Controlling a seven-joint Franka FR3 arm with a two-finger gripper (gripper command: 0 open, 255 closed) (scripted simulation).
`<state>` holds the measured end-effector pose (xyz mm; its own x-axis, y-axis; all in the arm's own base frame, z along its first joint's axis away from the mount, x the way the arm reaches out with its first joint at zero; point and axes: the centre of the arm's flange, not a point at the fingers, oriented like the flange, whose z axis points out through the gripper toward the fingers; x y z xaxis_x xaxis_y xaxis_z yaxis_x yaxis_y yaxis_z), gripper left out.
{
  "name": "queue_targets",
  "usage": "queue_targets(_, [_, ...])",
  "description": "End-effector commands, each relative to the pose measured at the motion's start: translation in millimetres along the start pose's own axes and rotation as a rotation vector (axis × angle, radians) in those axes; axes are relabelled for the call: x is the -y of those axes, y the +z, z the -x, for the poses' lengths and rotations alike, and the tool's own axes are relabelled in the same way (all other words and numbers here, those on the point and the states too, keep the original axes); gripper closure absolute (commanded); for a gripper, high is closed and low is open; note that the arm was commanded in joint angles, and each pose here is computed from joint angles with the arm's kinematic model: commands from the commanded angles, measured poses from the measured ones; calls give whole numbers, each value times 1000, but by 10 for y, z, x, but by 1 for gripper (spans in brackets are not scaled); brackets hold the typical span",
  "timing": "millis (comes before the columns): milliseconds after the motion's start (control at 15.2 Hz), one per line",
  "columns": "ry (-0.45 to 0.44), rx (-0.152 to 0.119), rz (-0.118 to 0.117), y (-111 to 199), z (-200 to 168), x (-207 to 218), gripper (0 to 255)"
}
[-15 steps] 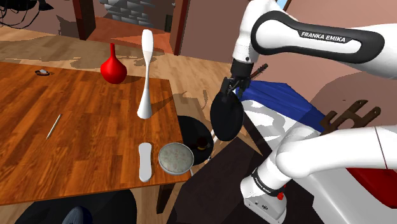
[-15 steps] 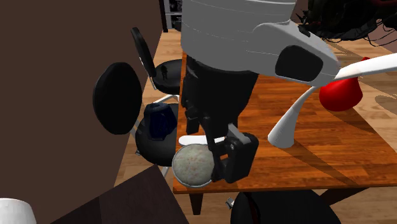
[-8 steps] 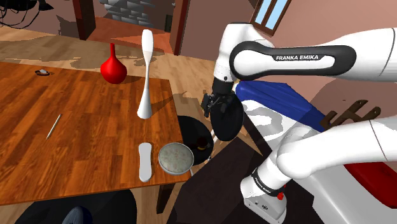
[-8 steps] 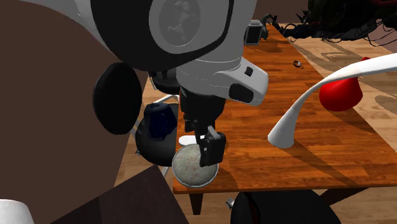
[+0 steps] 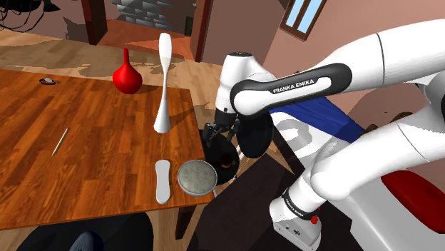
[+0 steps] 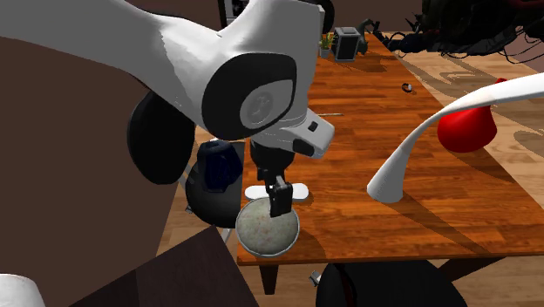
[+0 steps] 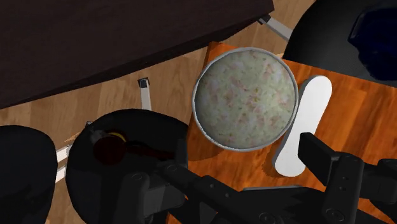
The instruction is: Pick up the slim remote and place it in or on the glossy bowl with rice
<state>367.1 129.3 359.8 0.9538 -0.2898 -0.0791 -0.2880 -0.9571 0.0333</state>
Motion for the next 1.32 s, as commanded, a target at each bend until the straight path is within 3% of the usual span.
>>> queue_targets(0, [18,-9,-4,205,-45,180,0])
queue_targets(1254, [178,-76,-21,1985,-762,1728,0])
